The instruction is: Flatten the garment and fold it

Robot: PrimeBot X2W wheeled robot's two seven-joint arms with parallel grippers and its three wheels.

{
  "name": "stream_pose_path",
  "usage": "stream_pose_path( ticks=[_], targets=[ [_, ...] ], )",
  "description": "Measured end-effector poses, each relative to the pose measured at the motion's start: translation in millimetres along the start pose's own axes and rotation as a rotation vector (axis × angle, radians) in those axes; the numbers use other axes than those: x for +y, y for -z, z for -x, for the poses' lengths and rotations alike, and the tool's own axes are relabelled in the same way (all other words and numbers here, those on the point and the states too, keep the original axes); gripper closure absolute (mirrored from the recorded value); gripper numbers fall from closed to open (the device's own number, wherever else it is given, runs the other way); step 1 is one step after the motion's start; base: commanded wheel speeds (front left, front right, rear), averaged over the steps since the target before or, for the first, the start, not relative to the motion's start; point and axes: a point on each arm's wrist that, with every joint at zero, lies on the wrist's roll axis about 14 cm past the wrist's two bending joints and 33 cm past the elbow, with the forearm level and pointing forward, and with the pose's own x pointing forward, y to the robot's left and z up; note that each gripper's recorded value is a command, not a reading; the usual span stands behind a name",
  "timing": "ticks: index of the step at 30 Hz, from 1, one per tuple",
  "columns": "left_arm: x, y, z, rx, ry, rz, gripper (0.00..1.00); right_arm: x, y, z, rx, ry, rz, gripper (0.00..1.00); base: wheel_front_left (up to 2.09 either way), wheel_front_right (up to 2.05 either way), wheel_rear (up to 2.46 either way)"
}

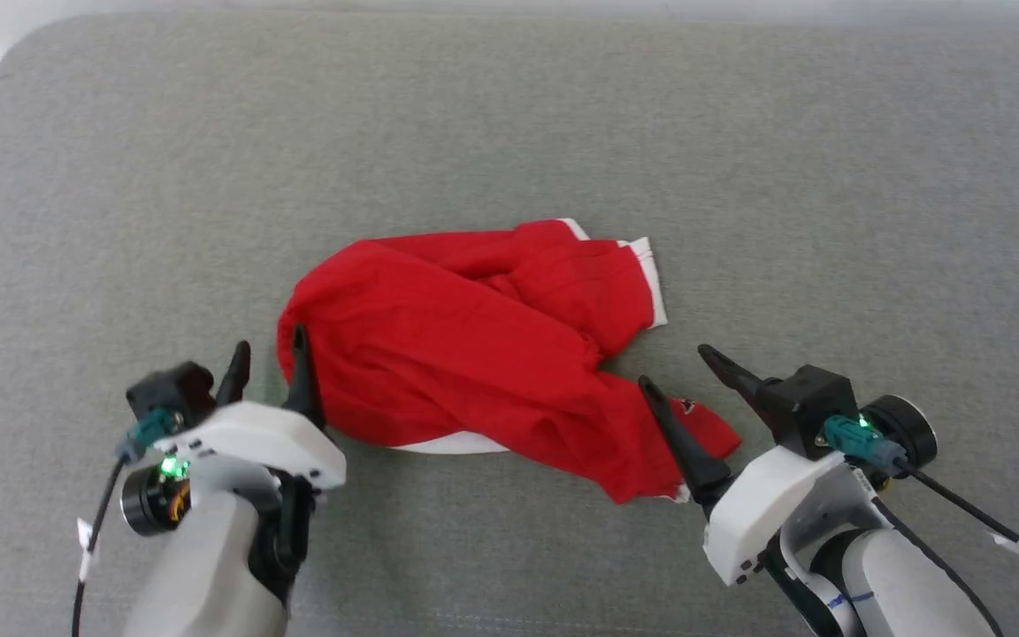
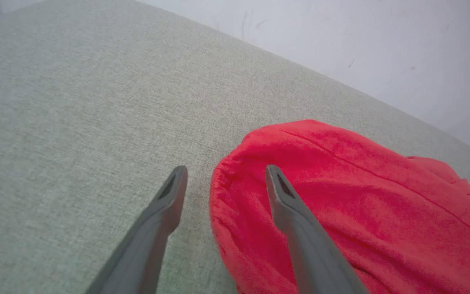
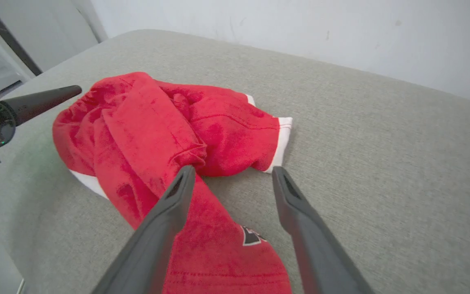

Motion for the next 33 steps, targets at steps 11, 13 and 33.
stream_pose_path(
  ticks=[11,13,33],
  targets=[
    [-9.4,-56.1,34.0,-0.252,0.033,-0.019,0.00,49.6,15.9,-7.4,0.116,-0.193,0.087,0.00,0.00,0.00,0.00],
    [-8.2,-51.7,38.0,-0.247,0.029,-0.026,0.00,45.9,27.3,-10.8,0.165,-0.188,0.119,0.00,0.00,0.00,0.00],
    [-1.5,-31.1,24.2,-0.192,0.028,-0.039,0.00,-50.2,-19.7,-93.1,0.179,-0.021,0.192,1.00,0.00,0.00,0.00]
  ],
)
